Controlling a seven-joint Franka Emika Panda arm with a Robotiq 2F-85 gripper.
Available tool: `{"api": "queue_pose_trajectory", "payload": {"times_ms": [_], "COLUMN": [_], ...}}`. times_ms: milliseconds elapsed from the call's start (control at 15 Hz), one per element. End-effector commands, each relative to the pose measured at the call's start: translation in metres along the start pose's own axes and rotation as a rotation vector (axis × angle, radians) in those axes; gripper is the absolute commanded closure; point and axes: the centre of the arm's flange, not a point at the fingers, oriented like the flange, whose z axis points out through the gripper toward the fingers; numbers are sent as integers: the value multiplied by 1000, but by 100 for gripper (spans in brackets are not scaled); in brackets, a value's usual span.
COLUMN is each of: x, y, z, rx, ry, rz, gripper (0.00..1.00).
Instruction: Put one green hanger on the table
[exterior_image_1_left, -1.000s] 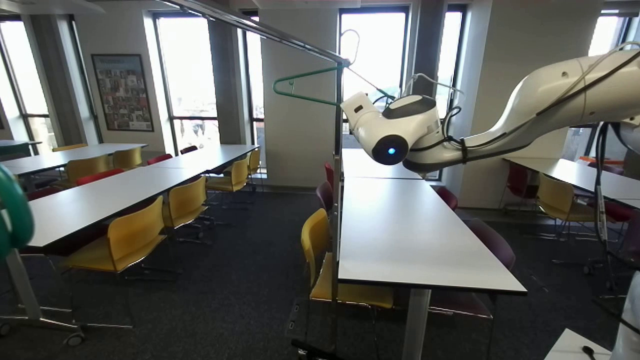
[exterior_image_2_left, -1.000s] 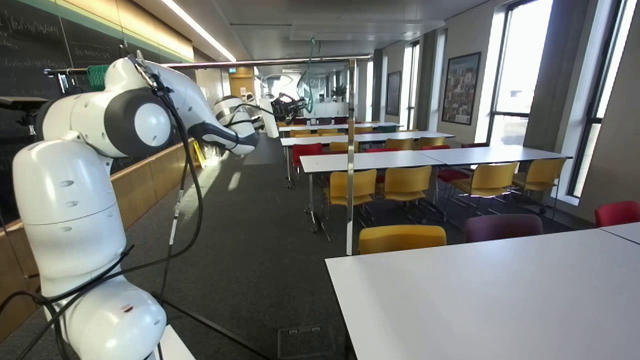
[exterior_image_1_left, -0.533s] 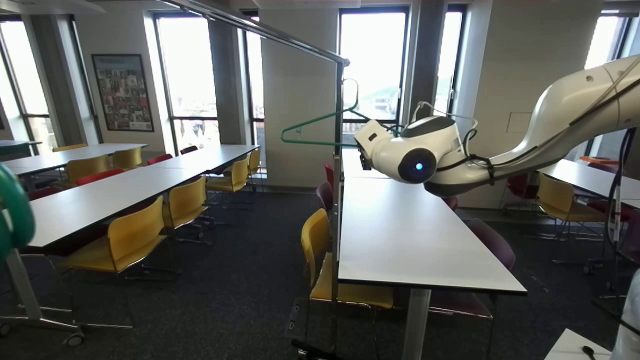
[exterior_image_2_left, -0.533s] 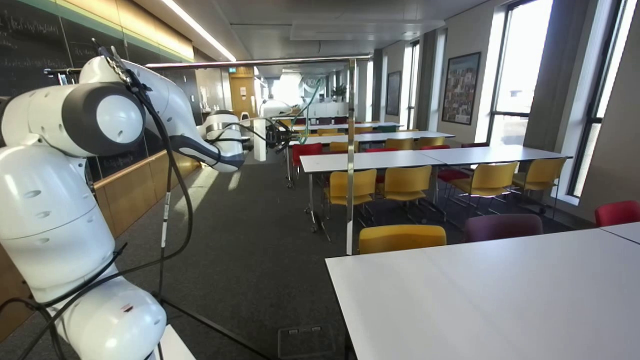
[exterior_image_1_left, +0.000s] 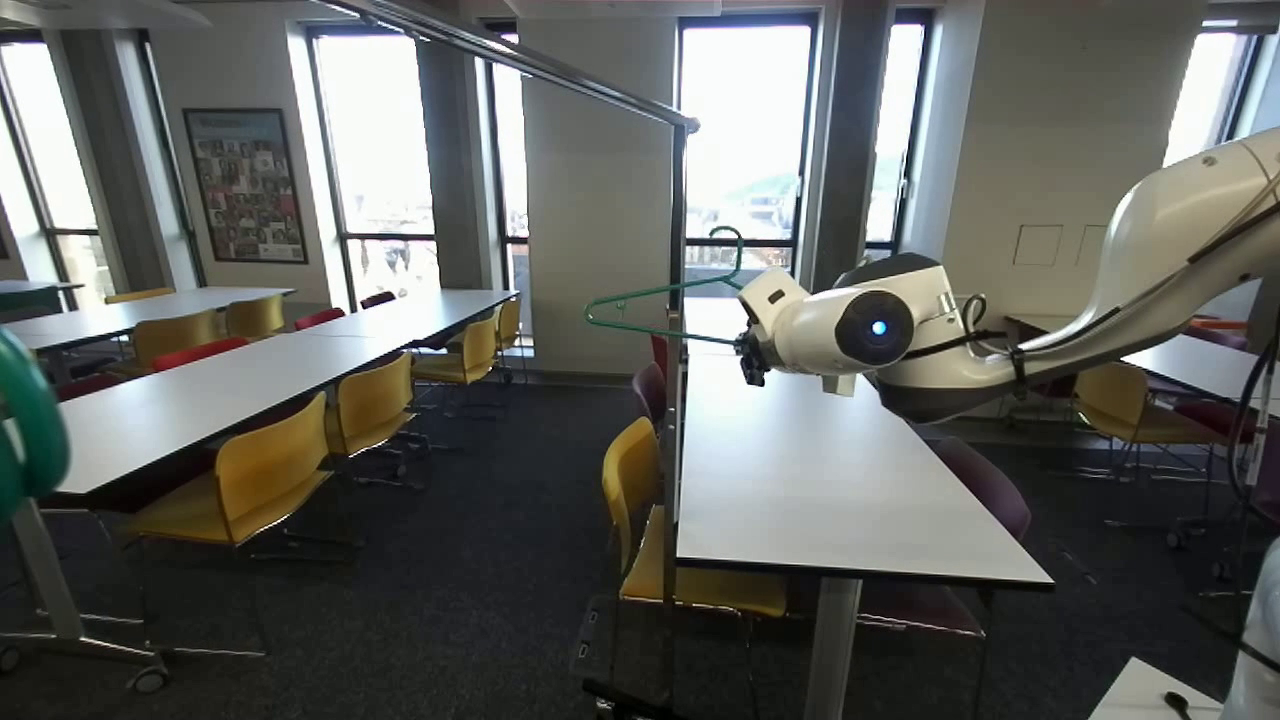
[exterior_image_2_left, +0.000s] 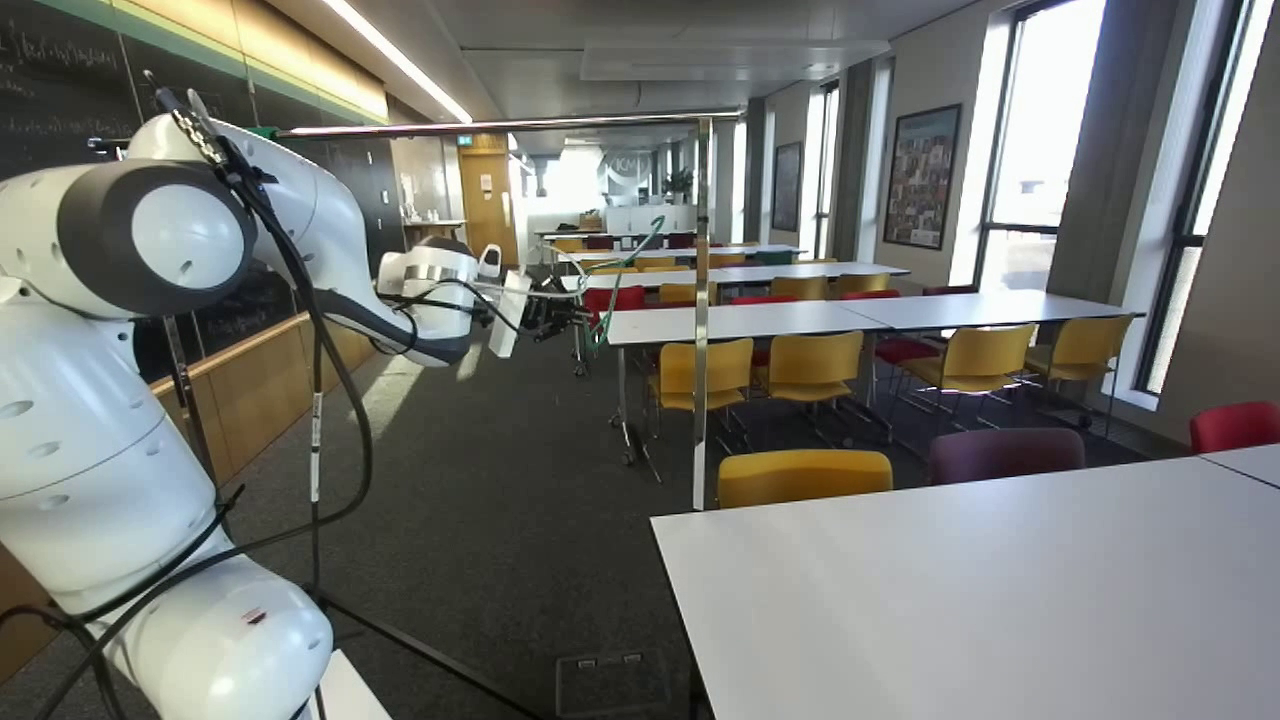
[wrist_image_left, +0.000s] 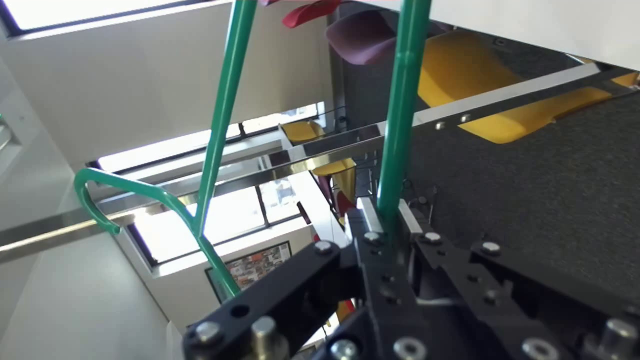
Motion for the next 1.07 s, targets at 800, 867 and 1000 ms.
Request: {"api": "queue_pose_trajectory", "payload": {"times_ms": [800,867,1000], "x": [-76,-84,-101], "y": [-25,-24,-24], "z": [16,22,35], "rx": [225,228,238], "ry": [-367,-417,-517], "rz": [516,550,619], "gripper": [97,97,97]}}
